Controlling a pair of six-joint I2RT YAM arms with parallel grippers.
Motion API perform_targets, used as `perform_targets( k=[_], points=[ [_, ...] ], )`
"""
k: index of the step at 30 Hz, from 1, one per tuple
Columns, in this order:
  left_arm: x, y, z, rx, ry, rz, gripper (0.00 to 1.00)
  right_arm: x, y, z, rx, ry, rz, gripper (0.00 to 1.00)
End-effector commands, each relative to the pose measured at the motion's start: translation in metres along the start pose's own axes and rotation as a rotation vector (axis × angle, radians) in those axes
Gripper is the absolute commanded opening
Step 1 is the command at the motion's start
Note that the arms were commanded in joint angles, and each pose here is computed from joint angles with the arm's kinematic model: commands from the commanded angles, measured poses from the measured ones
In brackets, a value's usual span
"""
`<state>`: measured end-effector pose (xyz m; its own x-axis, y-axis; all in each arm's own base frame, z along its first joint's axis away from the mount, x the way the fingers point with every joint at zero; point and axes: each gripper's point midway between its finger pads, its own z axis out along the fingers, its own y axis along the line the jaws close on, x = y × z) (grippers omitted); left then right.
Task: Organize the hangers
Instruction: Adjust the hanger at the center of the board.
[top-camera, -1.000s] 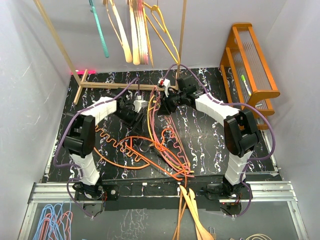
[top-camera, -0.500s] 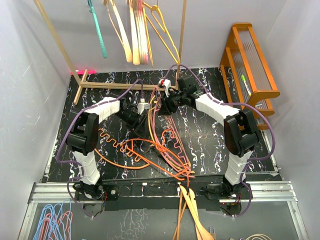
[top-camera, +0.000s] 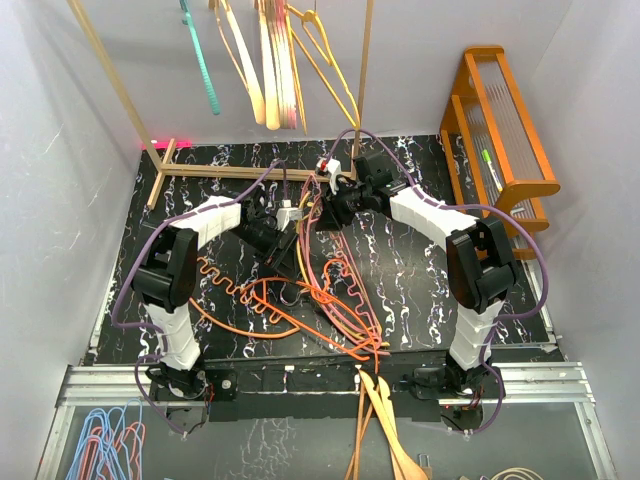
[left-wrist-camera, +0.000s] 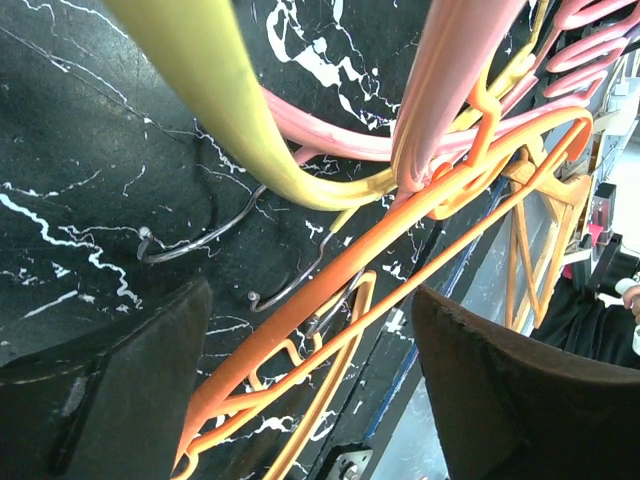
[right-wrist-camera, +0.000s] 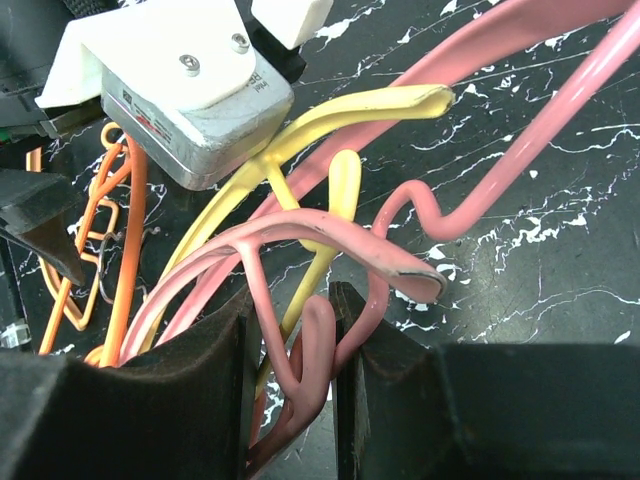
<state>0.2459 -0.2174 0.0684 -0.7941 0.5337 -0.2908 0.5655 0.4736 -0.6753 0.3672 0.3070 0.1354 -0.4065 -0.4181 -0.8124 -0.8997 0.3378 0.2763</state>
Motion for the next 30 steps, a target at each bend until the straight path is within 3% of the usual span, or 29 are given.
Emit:
perform_targets(
  k=[1, 7, 17, 19, 22, 26, 28, 30],
  points=[
    [0.006, -0.008, 0.012, 0.058, 0.048, -0.045, 0.75, 0.024, -0.007, 0.005, -0.004, 0.082, -0.126, 0.08],
    [0.014, -0.014, 0.025, 0.116, 0.092, -0.081, 0.45, 0.024, -0.01, 0.004, 0.012, 0.087, -0.134, 0.08],
    [0.014, -0.03, 0.027, 0.154, 0.102, -0.089, 0.34, 0.016, -0.014, 0.004, 0.026, 0.073, -0.146, 0.08],
    [0.018, -0.033, 0.029, 0.154, 0.107, -0.099, 0.34, 0.013, -0.016, 0.004, 0.036, 0.069, -0.151, 0.08],
    [0.024, -0.04, 0.032, 0.149, 0.113, -0.109, 0.59, 0.01, -0.021, 0.005, 0.056, 0.065, -0.152, 0.08],
    [0.031, -0.053, 0.032, 0.189, 0.1, -0.112, 0.72, 0.008, -0.022, 0.006, 0.056, 0.061, -0.152, 0.08],
    [0.037, -0.055, 0.035, 0.193, 0.109, -0.122, 0.75, 0.006, -0.023, 0.007, 0.055, 0.059, -0.152, 0.08],
    [0.045, -0.05, 0.041, 0.177, 0.125, -0.144, 0.69, 0.004, -0.023, 0.007, 0.057, 0.054, -0.152, 0.08]
  ],
)
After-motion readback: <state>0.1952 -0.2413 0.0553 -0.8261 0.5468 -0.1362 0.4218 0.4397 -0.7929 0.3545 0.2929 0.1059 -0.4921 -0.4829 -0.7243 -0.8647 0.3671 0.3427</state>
